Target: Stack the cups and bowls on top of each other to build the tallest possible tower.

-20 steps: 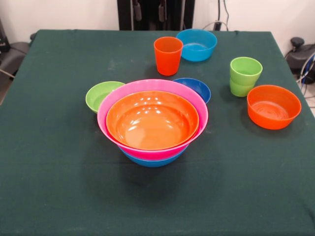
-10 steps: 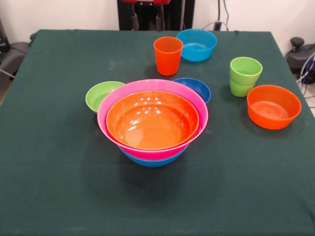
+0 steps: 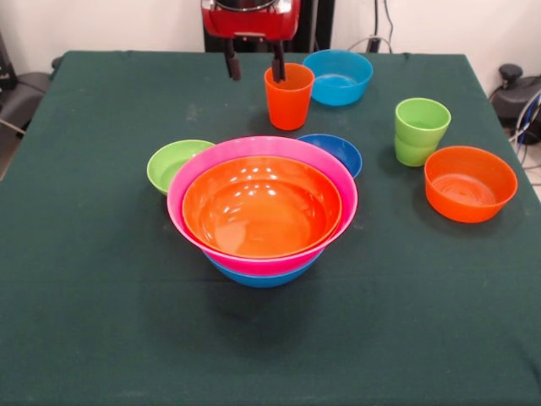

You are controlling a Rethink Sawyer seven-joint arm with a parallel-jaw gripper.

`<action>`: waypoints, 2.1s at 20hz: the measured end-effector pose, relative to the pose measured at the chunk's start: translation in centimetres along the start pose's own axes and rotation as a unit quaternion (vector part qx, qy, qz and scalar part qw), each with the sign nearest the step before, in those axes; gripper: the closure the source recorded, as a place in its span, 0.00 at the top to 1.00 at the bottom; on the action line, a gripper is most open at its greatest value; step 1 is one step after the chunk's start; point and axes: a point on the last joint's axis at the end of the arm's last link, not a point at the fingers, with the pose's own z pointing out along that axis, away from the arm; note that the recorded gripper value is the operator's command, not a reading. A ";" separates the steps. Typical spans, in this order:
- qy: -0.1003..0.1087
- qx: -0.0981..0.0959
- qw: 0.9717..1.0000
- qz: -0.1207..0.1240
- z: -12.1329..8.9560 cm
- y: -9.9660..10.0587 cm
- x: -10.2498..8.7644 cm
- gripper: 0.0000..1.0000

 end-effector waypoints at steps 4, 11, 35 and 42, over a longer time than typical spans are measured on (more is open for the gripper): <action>0.015 -0.003 1.000 0.004 0.2 0.1 -1.4 1.00; 0.021 -0.006 1.000 0.009 -0.1 0.2 -3.3 1.00; -0.019 0.002 1.000 0.003 -3.4 0.6 -3.0 1.00; -0.026 0.027 0.999 0.008 -10.3 0.7 0.1 1.00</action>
